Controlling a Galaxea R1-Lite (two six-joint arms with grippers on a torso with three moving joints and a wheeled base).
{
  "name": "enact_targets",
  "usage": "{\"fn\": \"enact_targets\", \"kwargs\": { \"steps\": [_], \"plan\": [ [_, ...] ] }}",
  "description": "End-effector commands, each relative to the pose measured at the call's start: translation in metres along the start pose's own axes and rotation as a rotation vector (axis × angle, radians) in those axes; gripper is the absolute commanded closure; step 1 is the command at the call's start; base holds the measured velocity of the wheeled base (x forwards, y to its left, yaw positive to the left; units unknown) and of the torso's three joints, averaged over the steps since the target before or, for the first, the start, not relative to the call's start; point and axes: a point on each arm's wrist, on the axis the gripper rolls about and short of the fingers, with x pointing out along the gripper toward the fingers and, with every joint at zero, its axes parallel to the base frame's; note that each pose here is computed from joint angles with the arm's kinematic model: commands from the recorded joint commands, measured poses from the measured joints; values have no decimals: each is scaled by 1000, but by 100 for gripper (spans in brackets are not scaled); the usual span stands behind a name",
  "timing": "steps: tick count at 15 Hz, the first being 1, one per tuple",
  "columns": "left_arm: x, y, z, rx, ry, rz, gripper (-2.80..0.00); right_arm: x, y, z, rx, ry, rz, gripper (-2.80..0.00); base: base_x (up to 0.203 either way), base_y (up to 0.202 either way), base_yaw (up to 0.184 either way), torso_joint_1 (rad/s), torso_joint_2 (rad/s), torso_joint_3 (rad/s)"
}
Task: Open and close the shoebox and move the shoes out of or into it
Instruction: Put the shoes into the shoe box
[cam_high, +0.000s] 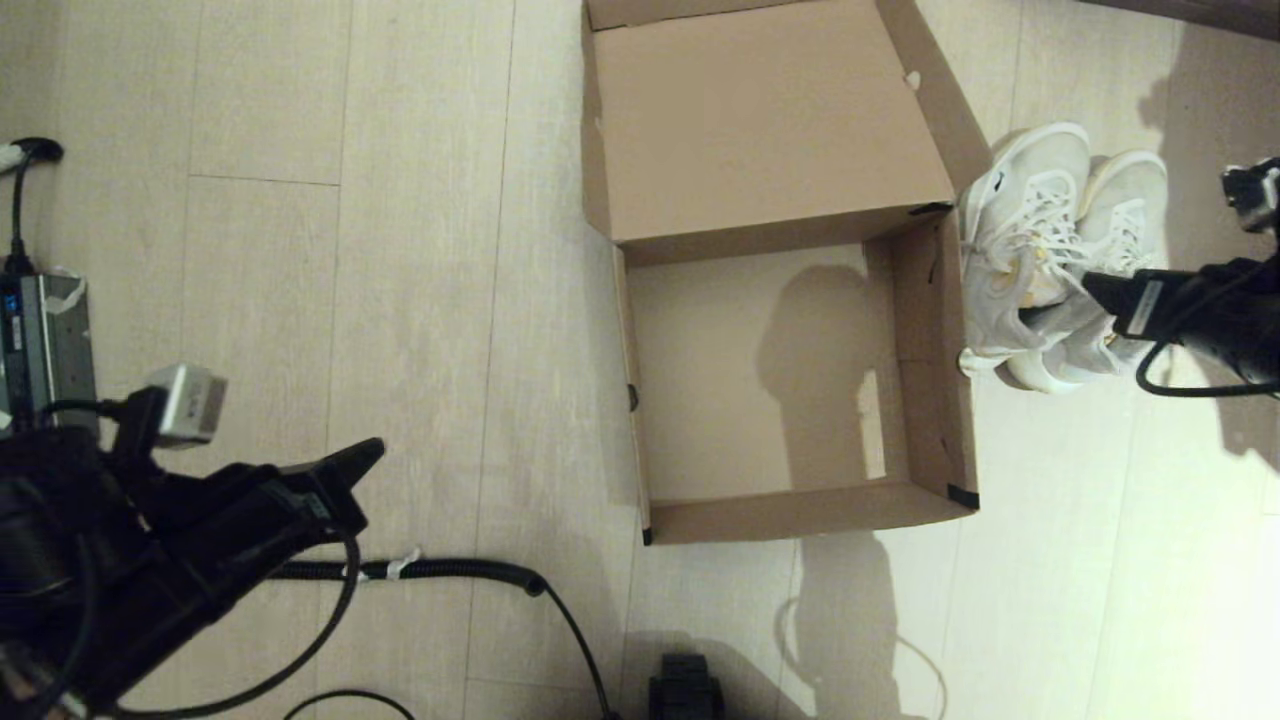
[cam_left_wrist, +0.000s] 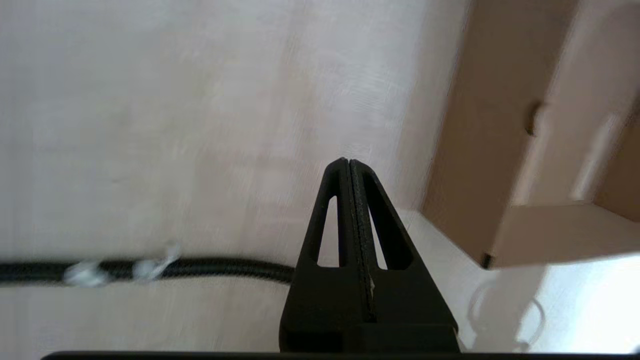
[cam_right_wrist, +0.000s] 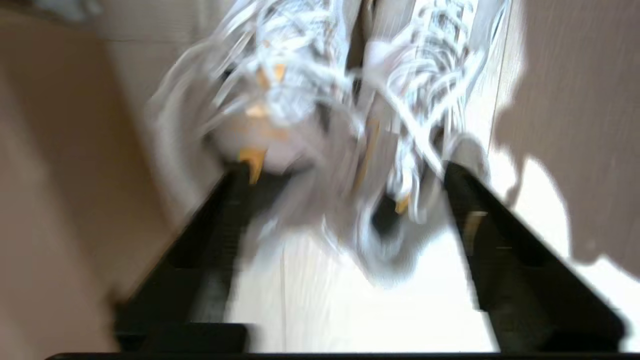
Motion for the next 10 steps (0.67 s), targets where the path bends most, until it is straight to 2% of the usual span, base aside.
{"fn": "enact_targets", "kwargs": {
  "steps": [1,4,7,10],
  "plan": [
    [16,-9,-12,8,58,-24,0,-32,4,9,5,-40,50,0,0,0,0,0,0,0],
    [29,-18,-14,19,64,-54,0,-35,35,-13,10,42,189,0,0,0,0,0,0,0],
    [27,-19,-16,52,73,-56,0,-20,45,-40,2,136,211,0,0,0,0,0,0,0],
    [21,-18,-18,52,77,-54,0,-16,58,-44,17,153,265,0,0,0,0,0,0,0]
  ]
}}
